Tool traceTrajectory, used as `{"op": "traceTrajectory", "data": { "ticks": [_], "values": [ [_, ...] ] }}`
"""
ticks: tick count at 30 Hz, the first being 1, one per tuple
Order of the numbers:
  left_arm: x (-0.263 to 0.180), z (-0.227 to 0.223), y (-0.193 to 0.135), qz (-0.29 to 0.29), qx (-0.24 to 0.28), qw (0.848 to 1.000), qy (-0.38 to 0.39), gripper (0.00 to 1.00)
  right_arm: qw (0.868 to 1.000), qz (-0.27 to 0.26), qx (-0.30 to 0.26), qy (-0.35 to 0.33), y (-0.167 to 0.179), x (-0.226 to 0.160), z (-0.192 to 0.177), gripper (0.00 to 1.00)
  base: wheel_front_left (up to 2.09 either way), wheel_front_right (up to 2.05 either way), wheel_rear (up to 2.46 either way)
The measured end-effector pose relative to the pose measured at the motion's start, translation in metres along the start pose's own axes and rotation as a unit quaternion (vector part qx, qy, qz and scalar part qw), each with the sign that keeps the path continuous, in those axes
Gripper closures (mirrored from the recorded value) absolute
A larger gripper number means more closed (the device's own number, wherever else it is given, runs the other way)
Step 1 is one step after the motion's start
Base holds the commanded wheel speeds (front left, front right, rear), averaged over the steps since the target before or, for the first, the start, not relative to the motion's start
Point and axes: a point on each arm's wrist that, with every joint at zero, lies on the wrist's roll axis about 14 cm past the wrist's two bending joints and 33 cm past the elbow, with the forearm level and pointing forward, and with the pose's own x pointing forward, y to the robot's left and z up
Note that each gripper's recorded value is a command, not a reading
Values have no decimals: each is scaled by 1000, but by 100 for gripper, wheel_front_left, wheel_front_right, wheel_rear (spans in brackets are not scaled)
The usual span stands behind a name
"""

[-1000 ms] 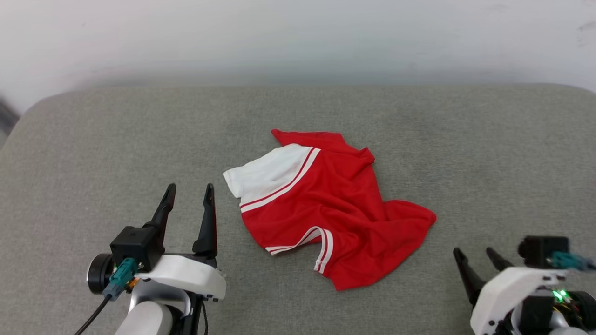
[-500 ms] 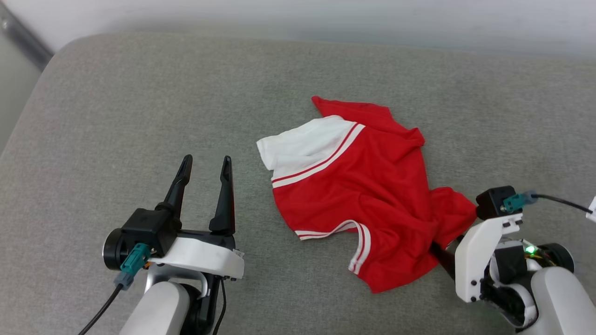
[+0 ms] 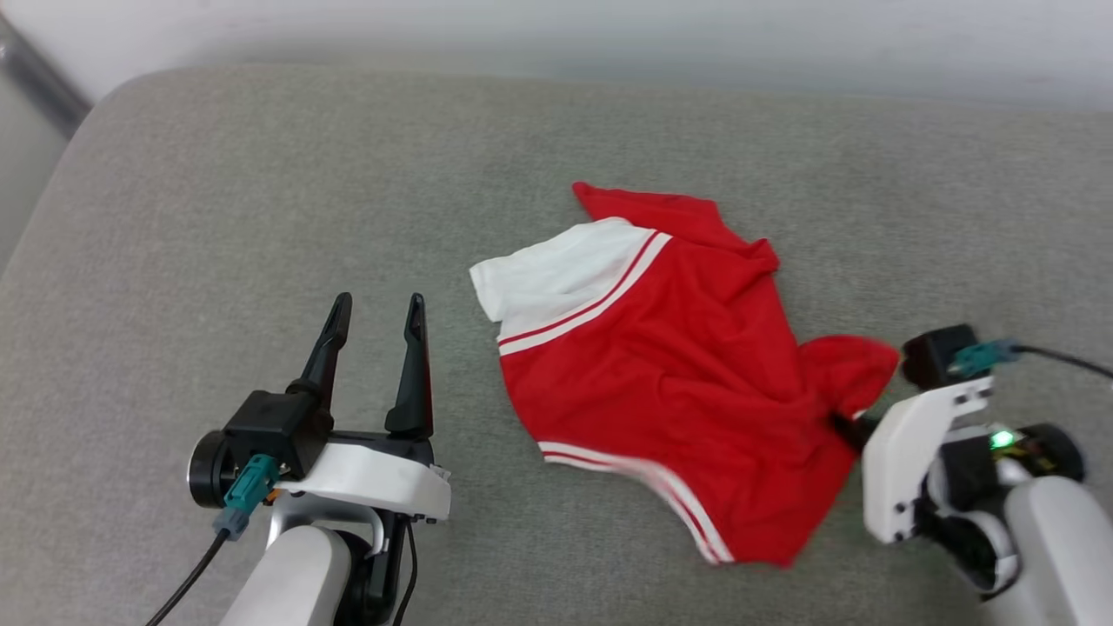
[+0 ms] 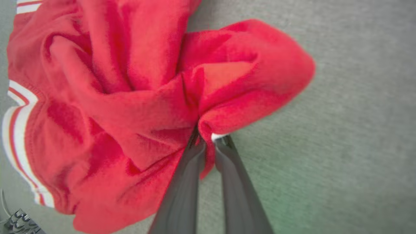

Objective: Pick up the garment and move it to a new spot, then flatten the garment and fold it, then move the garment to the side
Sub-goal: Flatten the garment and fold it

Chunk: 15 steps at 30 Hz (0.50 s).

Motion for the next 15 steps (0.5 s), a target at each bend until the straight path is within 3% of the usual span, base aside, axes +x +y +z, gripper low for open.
{"op": "traceTrajectory", "data": {
  "ticks": [4,7,13,14,15],
  "values": [
    [2,2,-10,-15,-2,1000,-4,0,996,-53,-5,-65,-34,-27,29,100,0,0,0],
    [3,4,-17,-26,-3,1000,-6,0,991,-96,22,-94,-62,-51,32,100,0,0,0],
    [6,2,-32,-48,-6,999,-4,0,980,-158,112,-50,-98,-71,-38,100,0,0,0],
    [7,1,-34,-50,-7,999,-2,0,978,-160,125,-43,-99,-71,-49,78,0,0,0],
    [7,0,-35,-52,-7,999,-1,0,977,-161,137,-38,-99,-69,-57,19,0,0,0]
  ]
}}
